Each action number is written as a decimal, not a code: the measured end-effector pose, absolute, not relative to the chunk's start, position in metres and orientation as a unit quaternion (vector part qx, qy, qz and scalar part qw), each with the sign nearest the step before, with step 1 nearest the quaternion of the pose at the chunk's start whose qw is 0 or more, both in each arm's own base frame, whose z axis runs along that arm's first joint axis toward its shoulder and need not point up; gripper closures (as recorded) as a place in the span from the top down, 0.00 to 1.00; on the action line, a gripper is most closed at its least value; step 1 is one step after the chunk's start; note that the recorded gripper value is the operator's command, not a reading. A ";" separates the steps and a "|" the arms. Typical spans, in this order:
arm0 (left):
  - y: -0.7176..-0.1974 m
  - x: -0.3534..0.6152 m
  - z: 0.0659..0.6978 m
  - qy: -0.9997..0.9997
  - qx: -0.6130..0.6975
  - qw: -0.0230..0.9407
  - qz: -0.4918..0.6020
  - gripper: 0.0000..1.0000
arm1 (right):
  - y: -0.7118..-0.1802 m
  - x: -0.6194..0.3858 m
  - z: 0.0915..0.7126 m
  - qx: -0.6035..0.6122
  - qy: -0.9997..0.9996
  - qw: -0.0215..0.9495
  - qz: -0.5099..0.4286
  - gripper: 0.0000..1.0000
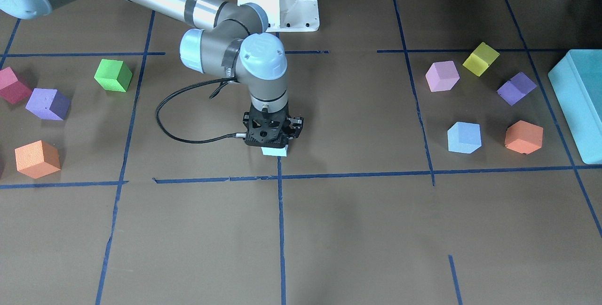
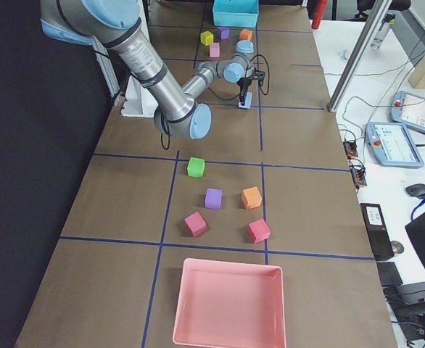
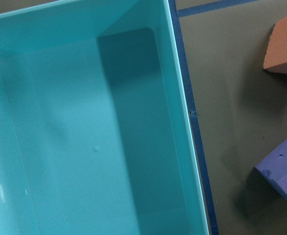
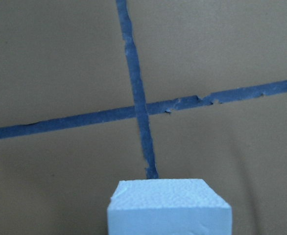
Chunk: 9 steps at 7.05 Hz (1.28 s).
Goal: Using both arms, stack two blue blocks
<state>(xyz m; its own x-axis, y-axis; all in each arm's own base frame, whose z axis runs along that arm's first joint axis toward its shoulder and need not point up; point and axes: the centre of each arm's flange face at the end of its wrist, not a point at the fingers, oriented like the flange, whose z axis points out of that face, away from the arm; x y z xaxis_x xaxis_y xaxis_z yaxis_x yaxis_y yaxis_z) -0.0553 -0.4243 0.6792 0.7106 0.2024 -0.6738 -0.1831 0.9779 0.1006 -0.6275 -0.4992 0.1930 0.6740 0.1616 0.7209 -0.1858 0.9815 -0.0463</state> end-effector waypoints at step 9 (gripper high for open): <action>-0.426 -0.055 0.678 0.365 0.015 0.925 0.105 1.00 | -0.521 -0.504 0.131 0.024 -0.385 0.921 0.054 1.00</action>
<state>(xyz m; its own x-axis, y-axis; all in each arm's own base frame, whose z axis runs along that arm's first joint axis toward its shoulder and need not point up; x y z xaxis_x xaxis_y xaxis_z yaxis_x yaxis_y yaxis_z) -0.0555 -0.4257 0.6776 0.7119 0.2054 -0.6716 -0.1832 0.9775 0.1047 -0.5043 -0.5213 0.1306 0.6980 0.0803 0.7115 -0.1174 0.9931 0.0031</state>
